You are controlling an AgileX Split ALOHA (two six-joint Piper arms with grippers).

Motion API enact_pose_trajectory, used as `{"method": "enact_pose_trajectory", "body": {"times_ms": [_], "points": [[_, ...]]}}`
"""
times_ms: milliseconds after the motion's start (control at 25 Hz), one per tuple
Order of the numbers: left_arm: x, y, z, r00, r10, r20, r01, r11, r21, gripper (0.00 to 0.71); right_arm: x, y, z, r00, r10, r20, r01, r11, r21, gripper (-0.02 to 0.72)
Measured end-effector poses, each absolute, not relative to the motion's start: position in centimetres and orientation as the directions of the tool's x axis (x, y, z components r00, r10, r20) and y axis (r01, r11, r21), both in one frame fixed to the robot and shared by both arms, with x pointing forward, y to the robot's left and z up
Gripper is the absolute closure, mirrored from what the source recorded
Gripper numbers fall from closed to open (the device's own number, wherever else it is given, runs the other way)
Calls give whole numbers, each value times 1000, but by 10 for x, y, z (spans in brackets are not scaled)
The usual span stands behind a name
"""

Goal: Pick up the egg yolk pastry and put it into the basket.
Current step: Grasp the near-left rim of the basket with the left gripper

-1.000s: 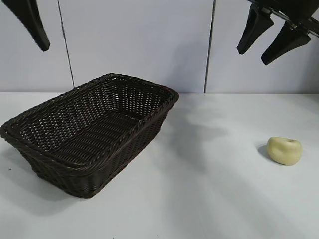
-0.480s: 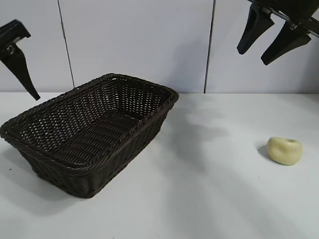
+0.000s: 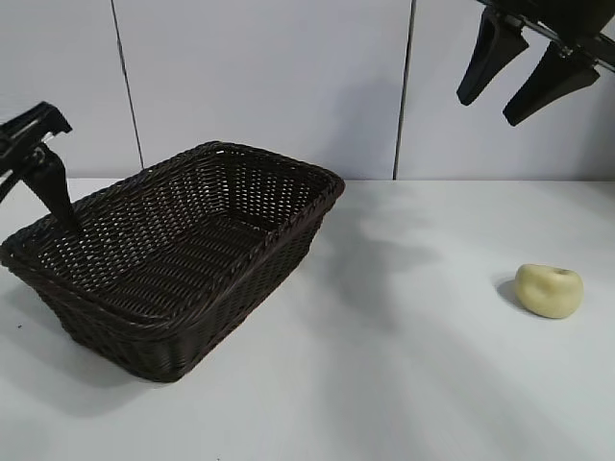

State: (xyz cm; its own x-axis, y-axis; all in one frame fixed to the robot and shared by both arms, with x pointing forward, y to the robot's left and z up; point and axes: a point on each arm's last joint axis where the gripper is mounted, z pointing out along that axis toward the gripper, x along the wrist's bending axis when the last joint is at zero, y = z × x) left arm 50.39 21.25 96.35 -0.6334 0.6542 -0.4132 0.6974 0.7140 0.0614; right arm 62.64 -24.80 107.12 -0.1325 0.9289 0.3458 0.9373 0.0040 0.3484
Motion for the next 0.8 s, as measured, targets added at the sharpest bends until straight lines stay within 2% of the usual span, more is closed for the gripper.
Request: {"method": "enact_pose_trajectory", "body": {"times_ms": [360, 400, 480, 680, 720, 800], "points": [[519, 209, 920, -700, 612, -368, 655, 756, 13, 151, 626, -248, 1071, -132, 929, 346, 937, 4, 349, 302], [520, 208, 918, -703, 611, -364, 653, 758, 10, 168, 626, -248, 1071, -132, 929, 346, 937, 4, 349, 302], [520, 208, 917, -705, 609, -365, 651, 759, 10, 251, 626, -248, 1071, -132, 929, 346, 937, 4, 349, 302], [521, 208, 918, -710, 597, -374, 641, 767, 7, 577, 626, -248, 1071, -132, 929, 346, 937, 4, 349, 302], [521, 207, 918, -717, 586, -378, 633, 774, -1, 608, 626, -248, 1071, -132, 929, 346, 937, 4, 349, 302], [522, 206, 919, -719, 586, -373, 635, 772, -11, 608, 626, -248, 1071, -132, 929, 346, 937, 4, 349, 302]]}}
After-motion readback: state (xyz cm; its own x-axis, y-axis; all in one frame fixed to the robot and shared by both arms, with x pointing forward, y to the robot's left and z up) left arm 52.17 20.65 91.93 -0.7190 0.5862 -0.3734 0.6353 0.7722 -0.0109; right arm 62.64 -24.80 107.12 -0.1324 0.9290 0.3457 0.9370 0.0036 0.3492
